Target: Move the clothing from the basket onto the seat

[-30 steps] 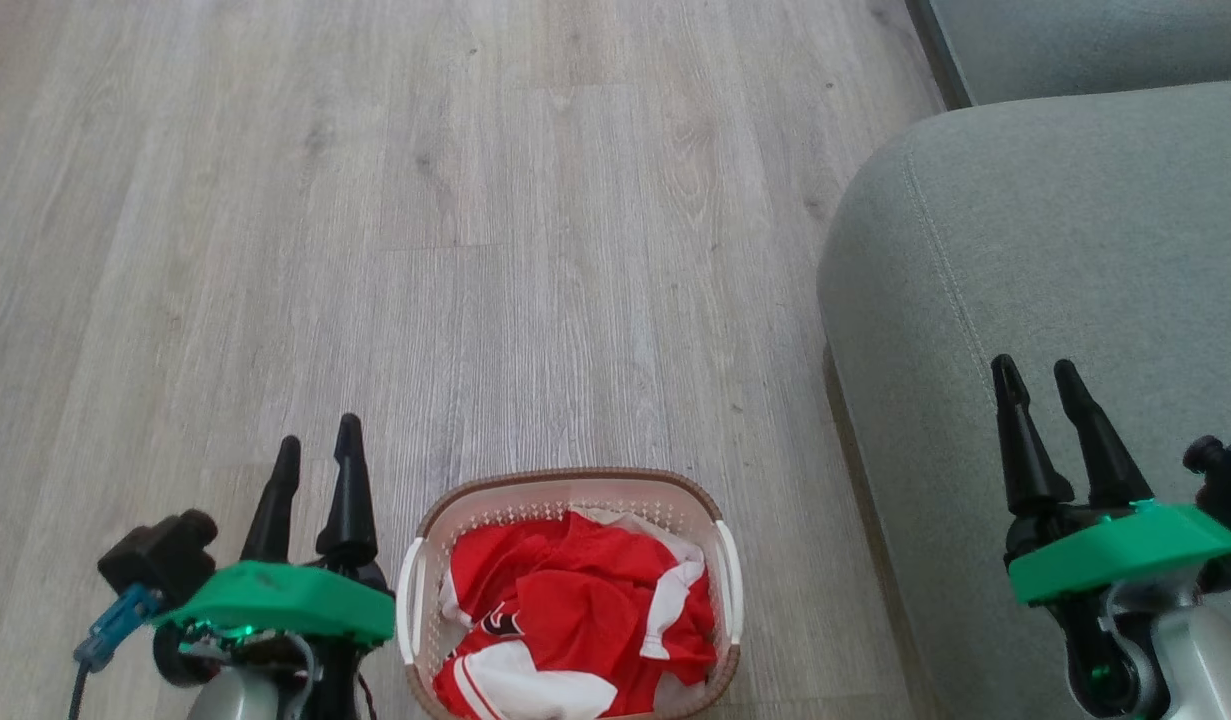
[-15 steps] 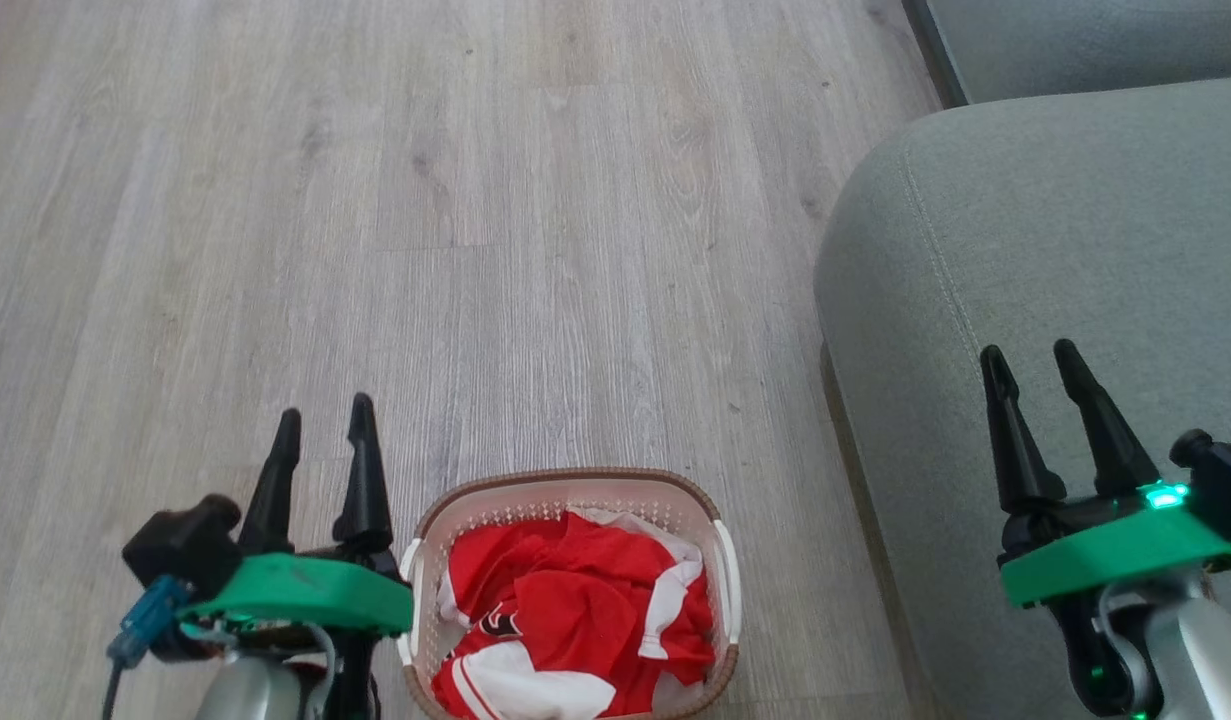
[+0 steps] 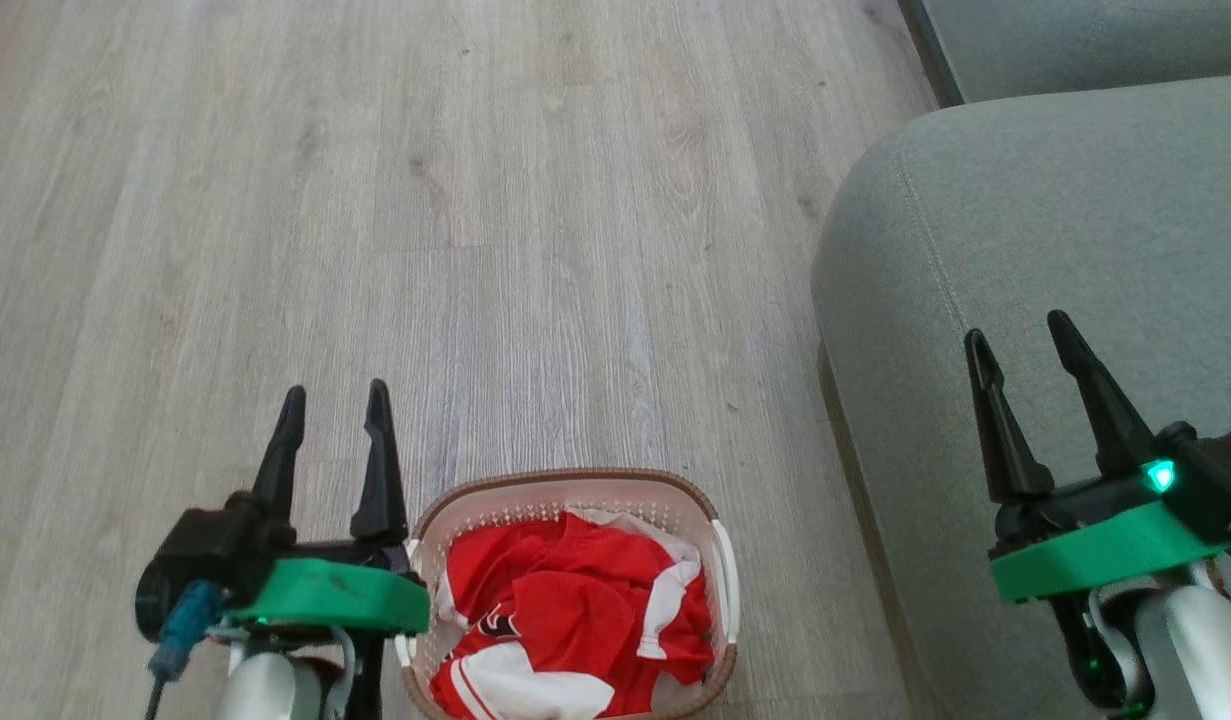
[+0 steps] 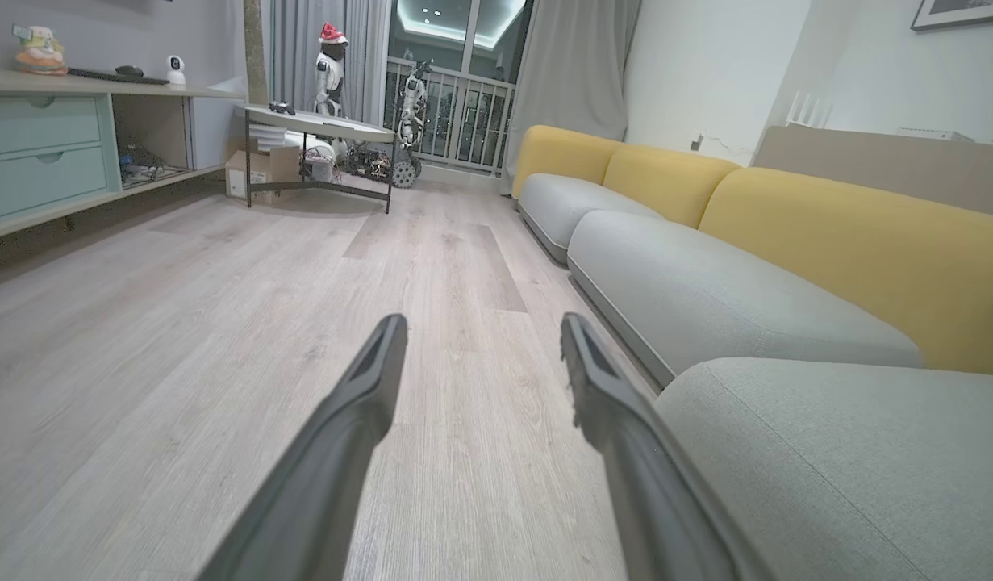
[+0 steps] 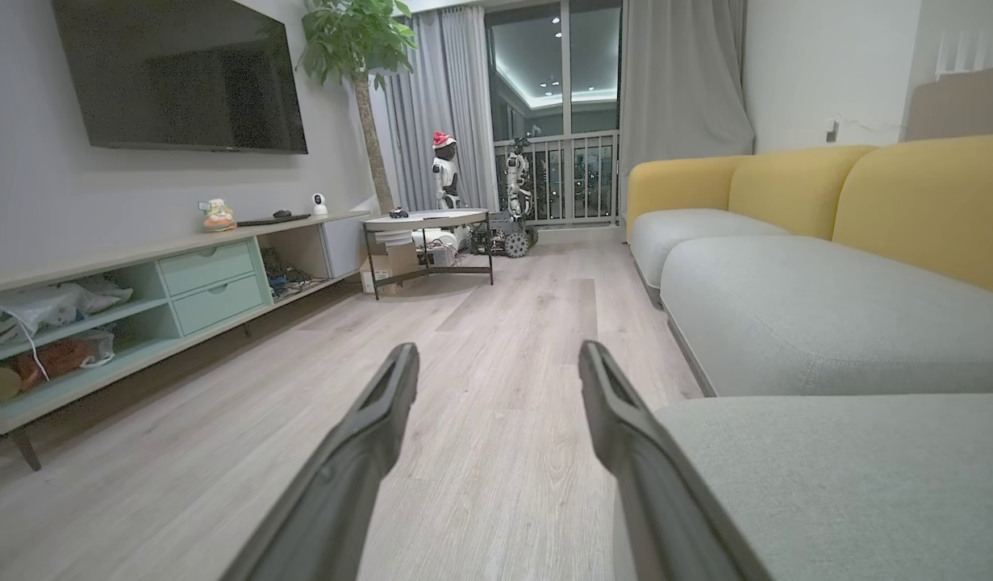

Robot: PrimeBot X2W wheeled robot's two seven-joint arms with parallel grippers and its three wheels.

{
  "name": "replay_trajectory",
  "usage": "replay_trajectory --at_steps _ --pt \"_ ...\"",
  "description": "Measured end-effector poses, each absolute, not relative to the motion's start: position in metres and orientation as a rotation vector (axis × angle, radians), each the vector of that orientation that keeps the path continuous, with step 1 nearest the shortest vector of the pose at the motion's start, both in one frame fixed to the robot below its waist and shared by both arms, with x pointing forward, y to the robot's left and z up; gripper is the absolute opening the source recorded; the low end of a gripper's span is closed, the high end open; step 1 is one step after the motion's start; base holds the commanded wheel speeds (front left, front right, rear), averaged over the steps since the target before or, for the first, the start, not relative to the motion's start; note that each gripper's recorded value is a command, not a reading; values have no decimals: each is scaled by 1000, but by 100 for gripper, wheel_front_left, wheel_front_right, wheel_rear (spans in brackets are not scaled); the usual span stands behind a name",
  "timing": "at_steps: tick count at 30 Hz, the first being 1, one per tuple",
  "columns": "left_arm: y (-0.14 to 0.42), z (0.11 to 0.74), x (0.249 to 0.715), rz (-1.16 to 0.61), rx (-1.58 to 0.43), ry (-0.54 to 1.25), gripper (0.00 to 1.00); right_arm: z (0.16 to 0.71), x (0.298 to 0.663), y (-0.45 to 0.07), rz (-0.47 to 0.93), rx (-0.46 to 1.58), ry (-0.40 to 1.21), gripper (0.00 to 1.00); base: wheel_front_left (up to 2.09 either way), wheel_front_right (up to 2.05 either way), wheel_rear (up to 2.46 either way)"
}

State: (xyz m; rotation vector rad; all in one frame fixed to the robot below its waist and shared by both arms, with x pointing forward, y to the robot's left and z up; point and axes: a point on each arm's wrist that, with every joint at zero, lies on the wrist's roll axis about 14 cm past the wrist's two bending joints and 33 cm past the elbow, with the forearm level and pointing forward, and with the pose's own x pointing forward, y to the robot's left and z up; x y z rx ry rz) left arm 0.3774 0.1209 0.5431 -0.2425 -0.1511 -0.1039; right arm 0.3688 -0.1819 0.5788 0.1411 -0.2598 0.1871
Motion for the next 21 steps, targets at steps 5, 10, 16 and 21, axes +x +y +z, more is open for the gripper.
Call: replay_trajectory --at_steps 5,10,16,21 --pt "115 548 376 -120 -188 -177 100 584 367 -180 199 82 -287 100 0 0 0" --pt "113 554 376 -122 -135 -209 100 589 365 -176 215 31 -309 100 0 0 0" --pt "114 556 375 -120 -132 -214 100 589 365 -175 218 29 -311 100 0 0 0" --pt "114 556 375 -119 -132 -214 100 589 365 -175 219 31 -311 100 0 0 0"
